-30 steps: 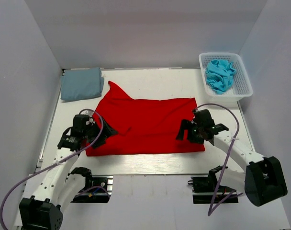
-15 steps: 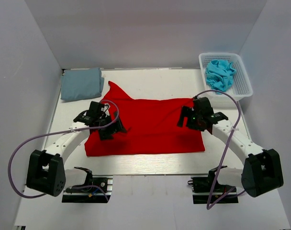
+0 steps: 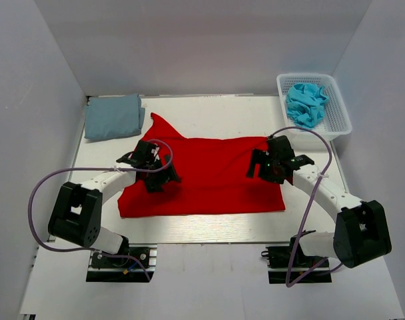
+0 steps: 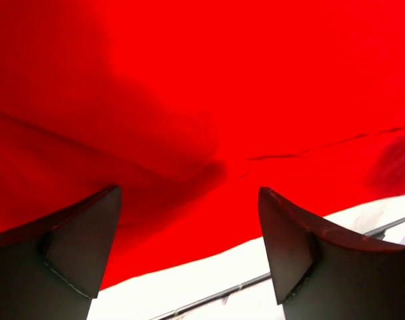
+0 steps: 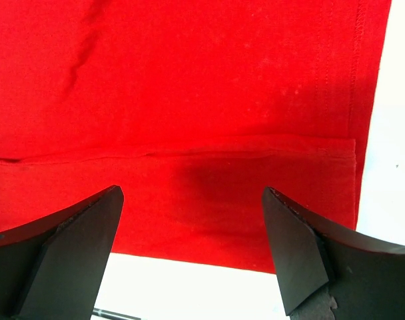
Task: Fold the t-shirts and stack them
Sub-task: Fold the flattened tshirt in 1/3 of the way
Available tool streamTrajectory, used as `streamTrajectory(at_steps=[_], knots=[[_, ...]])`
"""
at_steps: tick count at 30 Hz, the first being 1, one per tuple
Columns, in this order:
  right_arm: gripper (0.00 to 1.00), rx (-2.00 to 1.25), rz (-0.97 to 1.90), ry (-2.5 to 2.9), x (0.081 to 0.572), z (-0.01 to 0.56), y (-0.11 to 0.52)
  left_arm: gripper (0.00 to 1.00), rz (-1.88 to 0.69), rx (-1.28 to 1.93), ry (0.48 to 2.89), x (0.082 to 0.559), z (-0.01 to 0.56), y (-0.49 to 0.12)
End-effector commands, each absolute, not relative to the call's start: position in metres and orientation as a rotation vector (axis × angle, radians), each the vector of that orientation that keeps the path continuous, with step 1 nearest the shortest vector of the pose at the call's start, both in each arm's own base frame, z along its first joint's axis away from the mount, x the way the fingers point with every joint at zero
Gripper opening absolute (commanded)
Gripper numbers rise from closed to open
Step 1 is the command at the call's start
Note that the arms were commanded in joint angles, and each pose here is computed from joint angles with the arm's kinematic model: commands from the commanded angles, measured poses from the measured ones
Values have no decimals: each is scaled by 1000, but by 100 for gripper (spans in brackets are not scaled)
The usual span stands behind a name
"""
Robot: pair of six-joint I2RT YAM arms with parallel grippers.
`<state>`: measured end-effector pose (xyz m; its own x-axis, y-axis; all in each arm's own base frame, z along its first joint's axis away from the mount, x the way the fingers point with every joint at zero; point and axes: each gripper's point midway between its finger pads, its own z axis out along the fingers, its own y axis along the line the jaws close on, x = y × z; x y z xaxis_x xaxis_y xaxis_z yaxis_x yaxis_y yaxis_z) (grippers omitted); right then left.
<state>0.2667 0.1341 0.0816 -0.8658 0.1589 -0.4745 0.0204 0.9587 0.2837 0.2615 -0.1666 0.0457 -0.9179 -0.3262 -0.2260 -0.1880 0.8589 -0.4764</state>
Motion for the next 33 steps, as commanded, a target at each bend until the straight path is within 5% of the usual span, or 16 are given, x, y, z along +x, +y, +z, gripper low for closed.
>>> streamTrajectory(at_steps=[1, 15, 20, 27, 33], knots=[[90, 126, 349, 2552, 278, 94, 131, 91, -652, -435, 2667, 274, 48, -168], [90, 147, 342, 2538, 278, 99, 128, 82, -606, -522, 2571, 297, 47, -166], [90, 159, 350, 2536, 278, 100, 129, 59, -591, -519, 2604, 288, 36, -166], [90, 162, 373, 2554, 273, 92, 131, 1, -626, -540, 2571, 292, 41, -171], [90, 158, 378, 2547, 274, 92, 131, 0, -632, -489, 2518, 310, 50, -175]])
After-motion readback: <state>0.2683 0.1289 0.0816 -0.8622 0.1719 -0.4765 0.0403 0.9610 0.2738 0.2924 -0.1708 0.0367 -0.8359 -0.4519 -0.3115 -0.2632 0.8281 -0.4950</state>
